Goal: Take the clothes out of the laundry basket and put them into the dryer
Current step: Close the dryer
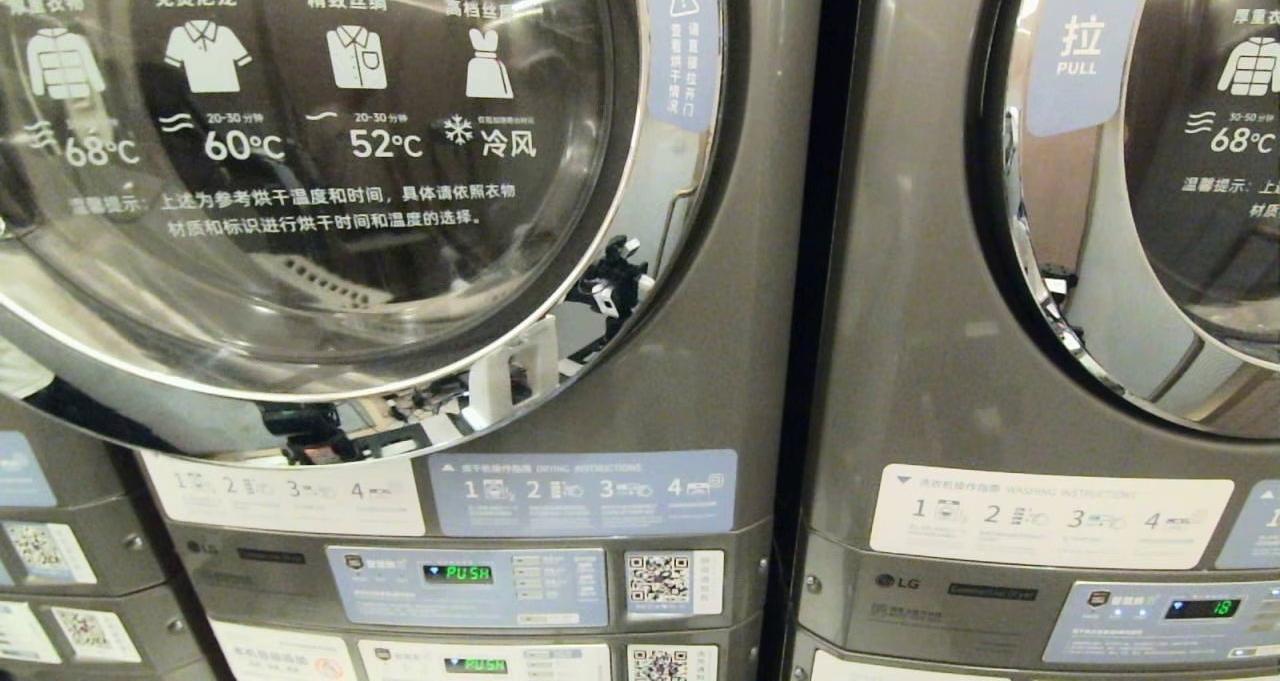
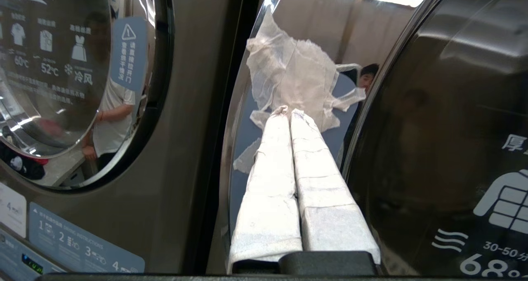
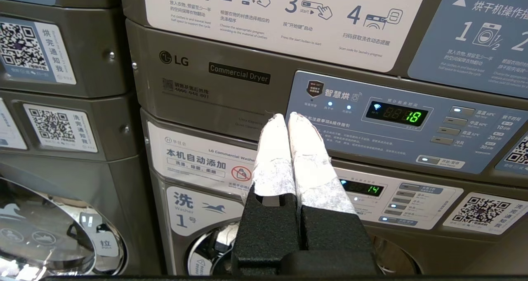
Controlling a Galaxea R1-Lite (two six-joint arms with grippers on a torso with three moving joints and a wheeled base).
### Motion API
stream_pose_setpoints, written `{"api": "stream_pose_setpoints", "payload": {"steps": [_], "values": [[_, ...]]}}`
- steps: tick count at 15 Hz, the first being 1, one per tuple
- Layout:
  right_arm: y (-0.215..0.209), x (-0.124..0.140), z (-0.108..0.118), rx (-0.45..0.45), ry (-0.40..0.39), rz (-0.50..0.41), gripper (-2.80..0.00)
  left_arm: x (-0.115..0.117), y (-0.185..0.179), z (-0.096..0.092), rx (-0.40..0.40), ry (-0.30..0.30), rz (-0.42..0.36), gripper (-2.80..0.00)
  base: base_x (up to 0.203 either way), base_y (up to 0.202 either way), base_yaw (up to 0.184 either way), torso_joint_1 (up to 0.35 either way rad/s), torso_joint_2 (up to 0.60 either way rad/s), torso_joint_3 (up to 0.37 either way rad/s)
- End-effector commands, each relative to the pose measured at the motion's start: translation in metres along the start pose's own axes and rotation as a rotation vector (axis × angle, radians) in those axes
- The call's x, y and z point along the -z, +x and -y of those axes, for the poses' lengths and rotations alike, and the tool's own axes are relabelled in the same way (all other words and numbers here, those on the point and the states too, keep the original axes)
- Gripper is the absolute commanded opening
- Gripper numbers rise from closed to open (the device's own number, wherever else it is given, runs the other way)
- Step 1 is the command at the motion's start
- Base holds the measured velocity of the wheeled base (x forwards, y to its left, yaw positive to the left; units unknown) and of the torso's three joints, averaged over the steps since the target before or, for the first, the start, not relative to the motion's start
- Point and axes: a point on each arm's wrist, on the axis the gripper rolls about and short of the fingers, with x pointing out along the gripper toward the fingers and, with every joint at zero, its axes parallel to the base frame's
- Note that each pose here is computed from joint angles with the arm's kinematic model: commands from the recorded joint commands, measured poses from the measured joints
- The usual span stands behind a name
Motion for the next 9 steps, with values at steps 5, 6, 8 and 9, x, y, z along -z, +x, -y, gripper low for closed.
{"api": "stream_pose_setpoints", "payload": {"steps": [5,6,8,9], "values": [[-0.001,0.001,0.0,0.007,0.012,0.015,-2.8,0.043,0.053,0.003,0.0,0.0,-0.061,-2.8,0.0,0.0,0.0,0.0,0.0,0.0],[-0.001,0.001,0.0,0.009,0.031,0.015,-2.8,0.05,0.06,0.003,0.0,-0.002,-0.077,-2.8,0.0,0.0,0.0,0.0,0.0,0.0],[-0.001,0.001,0.0,0.02,0.06,0.014,-2.8,0.061,0.073,0.003,0.001,-0.027,-0.106,-2.8,0.0,0.0,0.0,0.0,0.0,0.0],[-0.001,0.0,0.0,0.026,0.061,0.015,-2.8,0.067,0.078,0.003,-0.003,-0.031,-0.121,-2.8,0.0,0.0,0.0,0.0,0.0,0.0]]}}
